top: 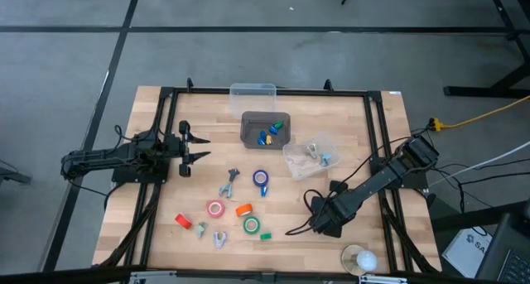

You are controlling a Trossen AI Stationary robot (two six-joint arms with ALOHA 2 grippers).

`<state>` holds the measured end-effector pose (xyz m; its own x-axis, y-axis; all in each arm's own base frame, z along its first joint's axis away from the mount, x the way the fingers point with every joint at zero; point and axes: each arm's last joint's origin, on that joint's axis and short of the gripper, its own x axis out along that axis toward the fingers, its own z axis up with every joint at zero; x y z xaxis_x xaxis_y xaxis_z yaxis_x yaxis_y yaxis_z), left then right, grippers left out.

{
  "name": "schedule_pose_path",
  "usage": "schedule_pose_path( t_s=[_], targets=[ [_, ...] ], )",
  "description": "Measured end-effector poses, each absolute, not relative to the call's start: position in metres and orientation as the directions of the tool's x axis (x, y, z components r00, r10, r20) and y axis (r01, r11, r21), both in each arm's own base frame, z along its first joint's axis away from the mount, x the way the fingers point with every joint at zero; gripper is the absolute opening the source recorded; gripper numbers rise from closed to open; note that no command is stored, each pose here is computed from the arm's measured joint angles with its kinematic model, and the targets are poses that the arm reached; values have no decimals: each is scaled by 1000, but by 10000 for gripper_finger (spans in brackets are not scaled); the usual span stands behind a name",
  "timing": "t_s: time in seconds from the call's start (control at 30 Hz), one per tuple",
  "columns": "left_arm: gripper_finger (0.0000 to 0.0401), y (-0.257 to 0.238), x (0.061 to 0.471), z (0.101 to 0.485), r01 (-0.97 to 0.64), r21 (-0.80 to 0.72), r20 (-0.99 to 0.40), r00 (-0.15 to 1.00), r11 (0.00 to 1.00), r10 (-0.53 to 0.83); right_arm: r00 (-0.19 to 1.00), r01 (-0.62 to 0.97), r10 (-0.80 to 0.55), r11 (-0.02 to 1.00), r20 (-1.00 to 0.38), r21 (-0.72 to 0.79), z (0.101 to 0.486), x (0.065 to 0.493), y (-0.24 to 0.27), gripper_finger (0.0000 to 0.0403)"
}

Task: Pick and place Stapler, Stapler remover, tape
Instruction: Put the green stapler into the black bin

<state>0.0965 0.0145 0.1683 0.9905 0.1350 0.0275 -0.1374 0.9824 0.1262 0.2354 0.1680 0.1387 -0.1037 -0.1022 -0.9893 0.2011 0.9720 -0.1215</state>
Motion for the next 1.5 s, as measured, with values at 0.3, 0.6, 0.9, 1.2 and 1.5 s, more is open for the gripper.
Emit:
schedule_pose_path(
  t_s=[0.3, 0.6, 0.9, 1.2, 1.5],
  targets=[
    [169, 14, 96, 168, -137, 126, 28, 991, 982, 135, -24, 204, -45, 978, -999, -49, 147, 254, 167, 4],
    [169, 14, 96, 168, -137, 126, 28, 990, 982, 135, 145, 89, 51, 994, -988, 65, 175, 293, 162, 3],
    [169, 14, 96, 168, -137, 126, 28, 990, 982, 135, 300, 28, 110, 992, -948, 124, 206, 326, 150, 3],
    [169, 14, 96, 168, -137, 126, 28, 991, 982, 135, 481, -10, 128, 990, -868, 141, 241, 362, 122, 2],
    [169, 14, 96, 168, -137, 126, 27, 991, 983, 135, 566, -128, 99, 991, -818, 31, 269, 378, 104, 2]
  ],
)
